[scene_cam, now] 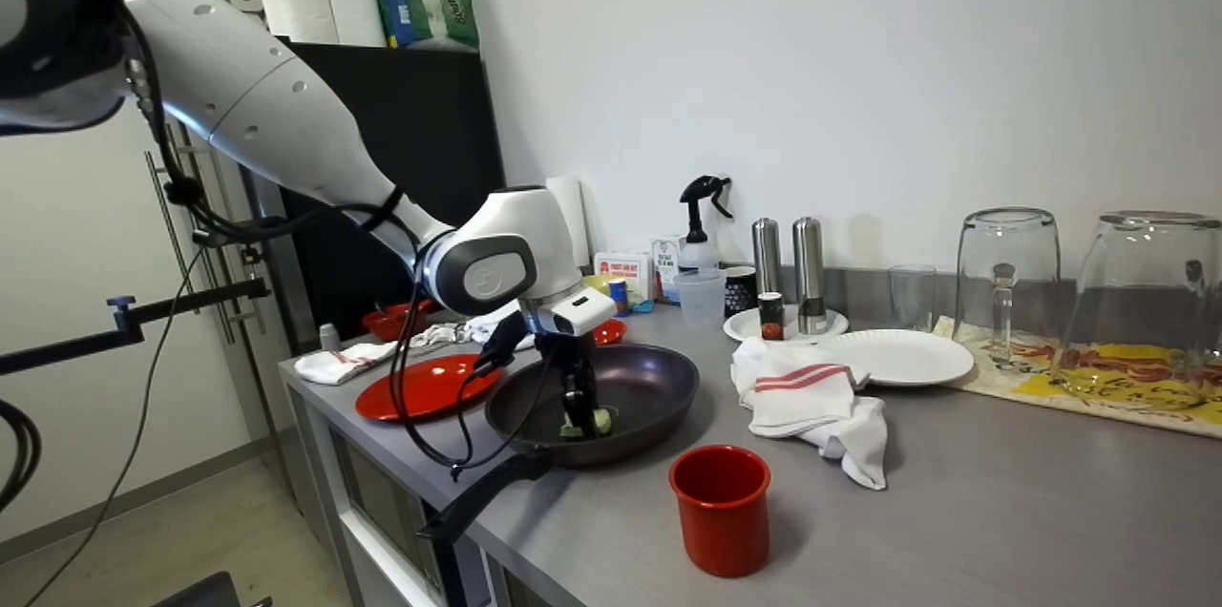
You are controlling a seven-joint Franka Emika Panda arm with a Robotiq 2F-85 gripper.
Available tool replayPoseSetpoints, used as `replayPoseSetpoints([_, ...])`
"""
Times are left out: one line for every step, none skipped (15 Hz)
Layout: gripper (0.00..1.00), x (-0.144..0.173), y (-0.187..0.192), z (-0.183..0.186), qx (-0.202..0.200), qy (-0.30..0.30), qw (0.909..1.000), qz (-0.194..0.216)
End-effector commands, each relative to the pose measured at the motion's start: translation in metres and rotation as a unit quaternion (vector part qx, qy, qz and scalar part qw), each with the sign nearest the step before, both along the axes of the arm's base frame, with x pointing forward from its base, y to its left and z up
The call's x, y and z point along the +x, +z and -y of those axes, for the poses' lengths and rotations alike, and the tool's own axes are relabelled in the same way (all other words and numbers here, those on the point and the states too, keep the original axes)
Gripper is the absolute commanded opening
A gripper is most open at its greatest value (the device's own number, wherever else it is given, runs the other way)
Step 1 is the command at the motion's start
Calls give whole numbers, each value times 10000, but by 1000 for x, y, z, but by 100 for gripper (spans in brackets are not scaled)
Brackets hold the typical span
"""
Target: Pick up the sponge and put it on the black pan, use the sponge to scrub the pan and place the sponge back on the countertop
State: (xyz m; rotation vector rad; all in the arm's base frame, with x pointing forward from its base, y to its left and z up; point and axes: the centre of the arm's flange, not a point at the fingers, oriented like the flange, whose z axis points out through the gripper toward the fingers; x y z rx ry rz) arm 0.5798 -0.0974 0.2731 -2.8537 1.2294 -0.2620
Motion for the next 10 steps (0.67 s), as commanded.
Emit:
replayPoseSetpoints([28,22,-13,-35,148,356,9992,-41])
replayPoseSetpoints([28,25,-14,-43,141,459,9988,-46])
replayPoseSetpoints([28,28,-14,-49,136,541,9984,-53])
replayPoseSetpoints([28,30,-14,-53,120,608,9981,-54])
replayPoseSetpoints([28,32,-13,-56,116,669,9977,-64])
replayPoseSetpoints([28,33,-13,-57,91,726,9973,-75])
replayPoseSetpoints([28,34,-12,-56,77,778,9969,-108])
replayPoseSetpoints([28,34,-12,-55,78,823,9965,-126])
replayPoseSetpoints([28,34,-11,-54,107,867,9960,-164])
replayPoseSetpoints([28,32,-10,-53,197,941,9952,-208])
